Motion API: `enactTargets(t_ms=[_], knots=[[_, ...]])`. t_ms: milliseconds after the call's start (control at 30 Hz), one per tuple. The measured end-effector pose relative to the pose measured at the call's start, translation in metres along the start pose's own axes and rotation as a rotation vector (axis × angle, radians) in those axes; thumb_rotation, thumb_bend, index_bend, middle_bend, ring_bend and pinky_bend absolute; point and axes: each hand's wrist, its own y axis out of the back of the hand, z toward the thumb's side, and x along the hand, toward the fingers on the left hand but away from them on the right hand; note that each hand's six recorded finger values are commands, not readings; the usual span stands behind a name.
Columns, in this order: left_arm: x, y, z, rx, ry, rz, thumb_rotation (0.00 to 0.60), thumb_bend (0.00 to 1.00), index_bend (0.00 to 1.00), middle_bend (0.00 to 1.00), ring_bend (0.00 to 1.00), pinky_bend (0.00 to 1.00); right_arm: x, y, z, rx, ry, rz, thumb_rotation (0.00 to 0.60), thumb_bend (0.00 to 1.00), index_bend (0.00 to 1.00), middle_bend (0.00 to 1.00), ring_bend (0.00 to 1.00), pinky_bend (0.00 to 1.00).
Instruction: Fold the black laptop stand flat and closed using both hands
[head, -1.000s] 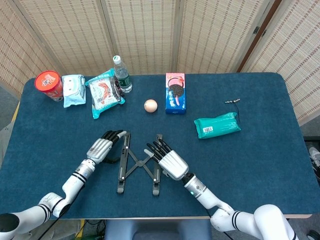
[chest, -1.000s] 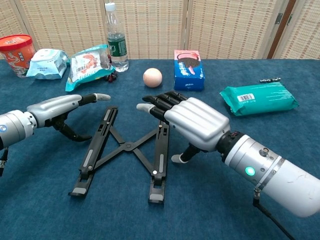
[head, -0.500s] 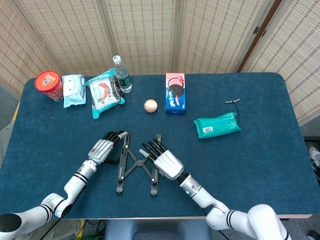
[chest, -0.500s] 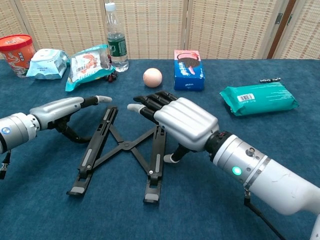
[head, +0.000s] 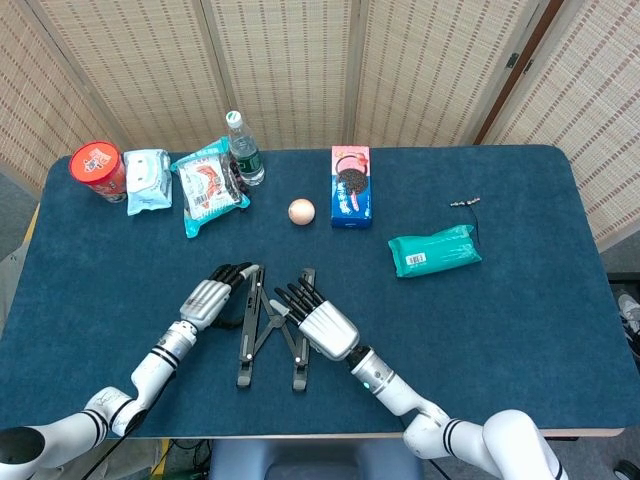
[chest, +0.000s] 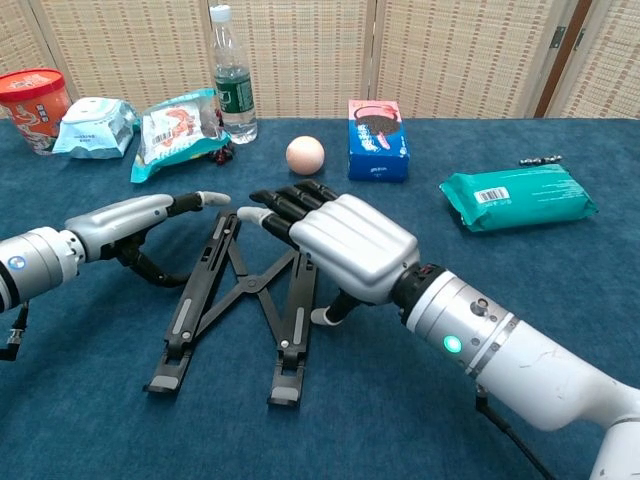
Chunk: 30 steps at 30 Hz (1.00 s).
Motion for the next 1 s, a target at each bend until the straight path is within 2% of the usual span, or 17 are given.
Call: enactTargets(t_ms=[833, 1000], knots=[[0.003, -0.001, 0.014, -0.053, -0.025, -0.033, 0.600, 0.26, 0.00, 0.04, 0.07, 0.00, -0.013, 0.004, 0.003, 0.027, 0.001, -0.044, 0.600, 0.00, 0.00, 0.00, 0.00, 0.00], [0.002, 0.004, 0.012, -0.026, -0.019, -0.020, 0.600, 0.26, 0.00, 0.04, 0.06, 0.00, -0.010, 0.006, 0.002, 0.008, 0.006, -0.044, 0.600, 0.00, 0.00, 0.00, 0.00, 0.00]])
